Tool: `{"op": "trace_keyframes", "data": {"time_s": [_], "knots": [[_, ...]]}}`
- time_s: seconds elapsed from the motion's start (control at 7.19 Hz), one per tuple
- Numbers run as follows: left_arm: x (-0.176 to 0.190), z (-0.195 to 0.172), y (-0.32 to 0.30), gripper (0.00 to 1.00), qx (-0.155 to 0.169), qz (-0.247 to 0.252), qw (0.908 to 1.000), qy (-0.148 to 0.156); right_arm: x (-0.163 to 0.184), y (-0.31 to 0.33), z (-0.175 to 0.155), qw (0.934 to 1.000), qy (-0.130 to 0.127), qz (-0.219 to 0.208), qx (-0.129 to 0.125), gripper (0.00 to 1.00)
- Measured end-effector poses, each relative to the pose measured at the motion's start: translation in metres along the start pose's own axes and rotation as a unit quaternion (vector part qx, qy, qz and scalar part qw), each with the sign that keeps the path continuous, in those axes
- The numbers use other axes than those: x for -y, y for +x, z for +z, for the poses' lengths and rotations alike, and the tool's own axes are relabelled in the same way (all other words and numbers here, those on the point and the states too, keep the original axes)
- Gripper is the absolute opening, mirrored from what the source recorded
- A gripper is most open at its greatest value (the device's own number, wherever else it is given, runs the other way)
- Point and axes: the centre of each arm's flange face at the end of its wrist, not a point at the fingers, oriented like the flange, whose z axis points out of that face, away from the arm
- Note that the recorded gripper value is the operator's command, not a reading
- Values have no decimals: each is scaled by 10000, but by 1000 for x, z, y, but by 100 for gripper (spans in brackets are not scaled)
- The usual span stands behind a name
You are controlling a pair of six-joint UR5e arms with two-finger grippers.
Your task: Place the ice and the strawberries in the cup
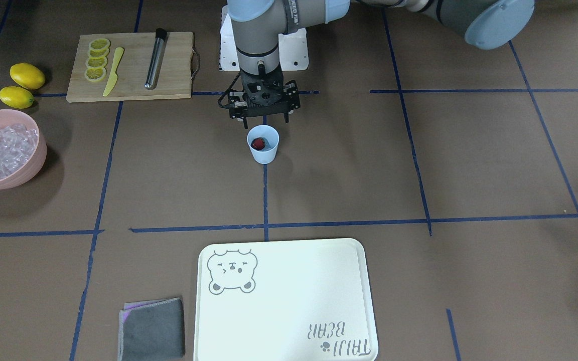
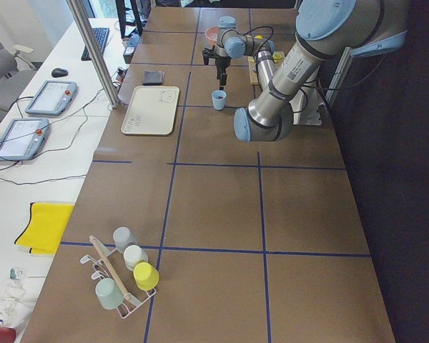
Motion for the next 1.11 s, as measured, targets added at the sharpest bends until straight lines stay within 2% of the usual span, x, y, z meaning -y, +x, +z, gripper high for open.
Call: {"op": "trace_keyframes", "data": {"time_s": [0.42,0.83,1.11], "knots": [[44,-23,-144,99,-81,1004,9946,-228,-1,1,1,10000,-13,12,6,99],[106,-50,-323,99,-62,1897,9807,-469,-2,1,2,10000,-23,25,18,99],[126,-64,-450,99,-99,2239,9726,-609,-2,2,3,10000,-24,32,23,99]]}}
